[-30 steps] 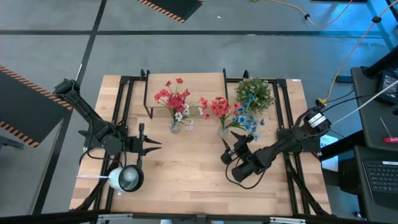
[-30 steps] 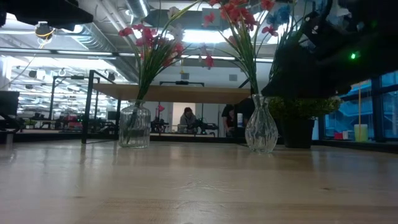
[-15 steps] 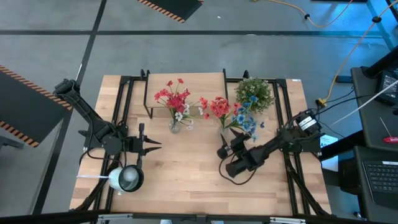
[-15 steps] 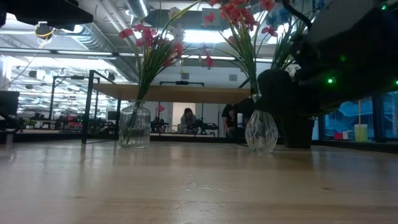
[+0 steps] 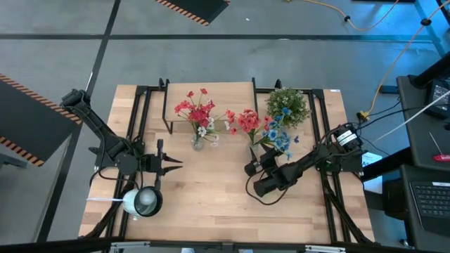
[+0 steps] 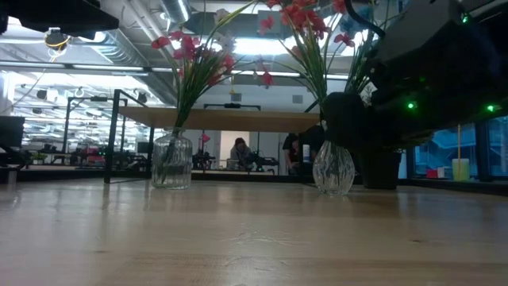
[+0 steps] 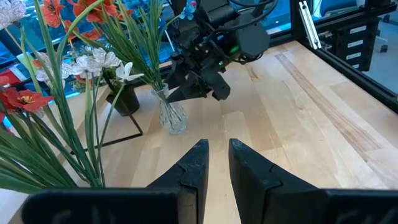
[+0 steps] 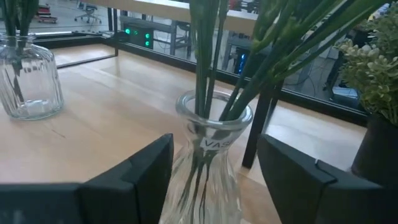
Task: Pick and place flowers into a vace then onto a shelf
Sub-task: Put the right transparent vase on the shelf
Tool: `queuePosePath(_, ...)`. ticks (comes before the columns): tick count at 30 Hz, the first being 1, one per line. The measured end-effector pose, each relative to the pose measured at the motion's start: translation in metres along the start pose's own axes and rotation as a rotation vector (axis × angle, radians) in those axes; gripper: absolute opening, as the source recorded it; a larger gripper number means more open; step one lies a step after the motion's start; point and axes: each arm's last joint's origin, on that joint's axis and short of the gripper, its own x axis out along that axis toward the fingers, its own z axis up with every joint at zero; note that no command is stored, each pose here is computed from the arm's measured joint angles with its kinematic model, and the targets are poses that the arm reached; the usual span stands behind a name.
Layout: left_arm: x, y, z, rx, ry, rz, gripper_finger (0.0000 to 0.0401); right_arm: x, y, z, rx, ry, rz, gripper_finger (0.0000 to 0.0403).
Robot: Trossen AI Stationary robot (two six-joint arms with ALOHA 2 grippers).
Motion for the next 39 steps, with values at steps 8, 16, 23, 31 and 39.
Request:
queuePosePath(8, 0.000, 0.000, 0.000, 0.000, 0.000, 0.000, 0.0055, 0.008, -0.001, 0.001, 0.009, 0.024, -0.015, 0.0186)
queuePosePath(16, 0.000, 0.000, 0.000, 0.000, 0.000, 0.000, 0.0056, 0.013, -0.001, 0.001, 0.018, 0.027, -0.028, 0.0179)
queuePosePath(23, 0.000, 0.000, 0.000, 0.000, 0.000, 0.000, 0.0052, 0.013, 0.000, 0.002, 0.034, 0.025, -0.025, 0.0150)
queuePosePath(31, 0.000, 0.000, 0.000, 0.001, 0.000, 0.000, 0.0052, 0.011, 0.000, 0.002, 0.006, 0.022, -0.021, 0.0087)
queuePosePath(39, 0.000, 0.000, 0.000, 0.000, 0.000, 0.000, 0.0054, 0.010, 0.002, 0.003, 0.027, 0.023, -0.010, 0.0087)
